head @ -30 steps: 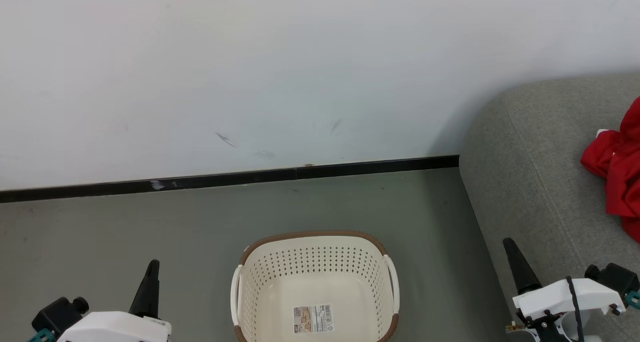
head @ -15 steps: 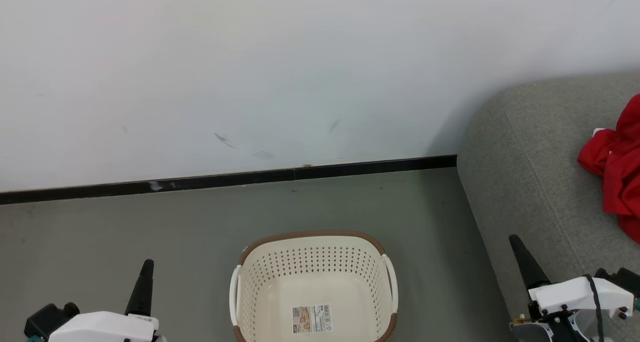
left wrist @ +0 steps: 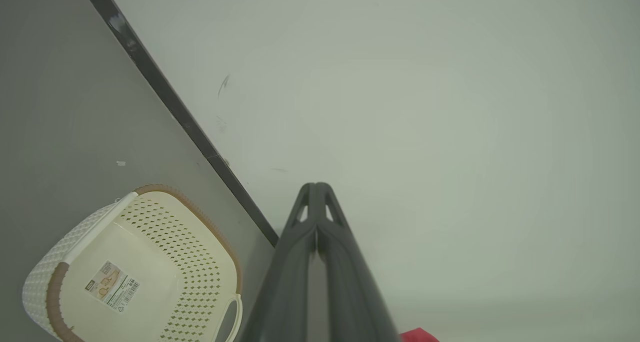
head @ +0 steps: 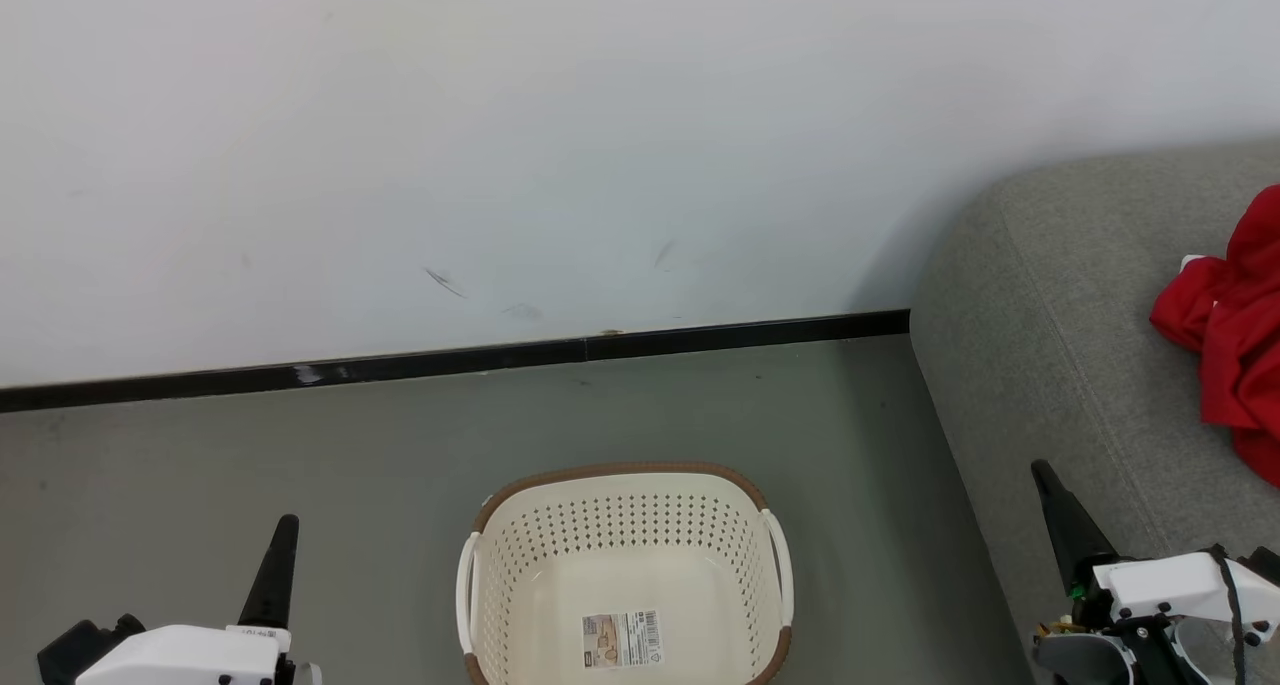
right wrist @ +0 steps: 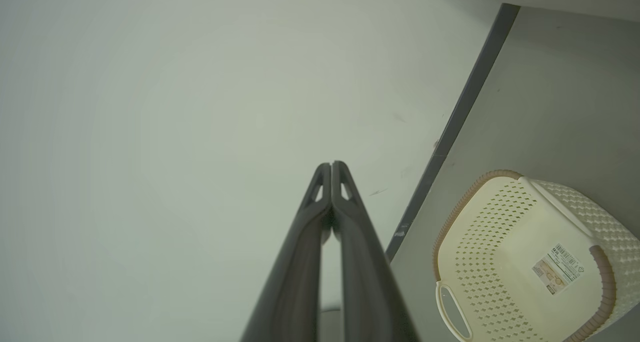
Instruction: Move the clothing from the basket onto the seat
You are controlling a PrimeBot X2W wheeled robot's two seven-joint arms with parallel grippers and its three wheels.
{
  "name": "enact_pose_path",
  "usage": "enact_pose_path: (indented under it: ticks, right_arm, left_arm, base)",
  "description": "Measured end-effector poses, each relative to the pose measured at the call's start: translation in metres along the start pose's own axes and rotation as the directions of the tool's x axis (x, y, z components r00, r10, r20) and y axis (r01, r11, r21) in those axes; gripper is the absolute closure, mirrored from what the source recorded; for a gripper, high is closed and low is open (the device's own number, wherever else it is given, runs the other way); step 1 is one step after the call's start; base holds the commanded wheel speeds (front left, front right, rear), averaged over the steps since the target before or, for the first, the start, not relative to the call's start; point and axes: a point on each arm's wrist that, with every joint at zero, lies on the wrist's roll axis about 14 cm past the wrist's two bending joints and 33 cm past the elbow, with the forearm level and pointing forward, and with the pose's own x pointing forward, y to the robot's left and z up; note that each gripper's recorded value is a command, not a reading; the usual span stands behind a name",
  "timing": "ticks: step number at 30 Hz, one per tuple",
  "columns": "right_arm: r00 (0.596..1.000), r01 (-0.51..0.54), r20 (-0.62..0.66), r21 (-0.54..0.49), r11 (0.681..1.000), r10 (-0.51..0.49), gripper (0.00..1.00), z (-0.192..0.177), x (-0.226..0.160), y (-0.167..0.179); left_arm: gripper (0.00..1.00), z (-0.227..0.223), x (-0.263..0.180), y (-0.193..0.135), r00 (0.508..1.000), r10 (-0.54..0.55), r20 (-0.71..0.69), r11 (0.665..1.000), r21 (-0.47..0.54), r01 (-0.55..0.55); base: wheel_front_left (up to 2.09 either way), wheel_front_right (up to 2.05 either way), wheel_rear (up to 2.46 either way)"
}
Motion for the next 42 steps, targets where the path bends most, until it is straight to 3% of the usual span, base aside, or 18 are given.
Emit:
enact_pose_path:
  ticks: [17, 42]
  right_arm:
    - [0.999, -0.042, 0.018, 0.240, 0.970, 0.039, 1.00, 0.012, -0.002, 0.008]
    - [0.999, -0.044, 0.020, 0.245, 0.969, 0.040, 1.00, 0.013, -0.002, 0.009]
  left_arm:
    - [1.00, 0.006, 0.000, -0.009, 0.999, -0.052, 0.012, 0.977, -0.205, 0.054]
    - [1.00, 0.006, 0.000, -0.010, 0.998, -0.055, 0.010, 0.976, -0.210, 0.056]
  base:
    - [0.00, 0.00, 0.00]
    - [0.00, 0.00, 0.00]
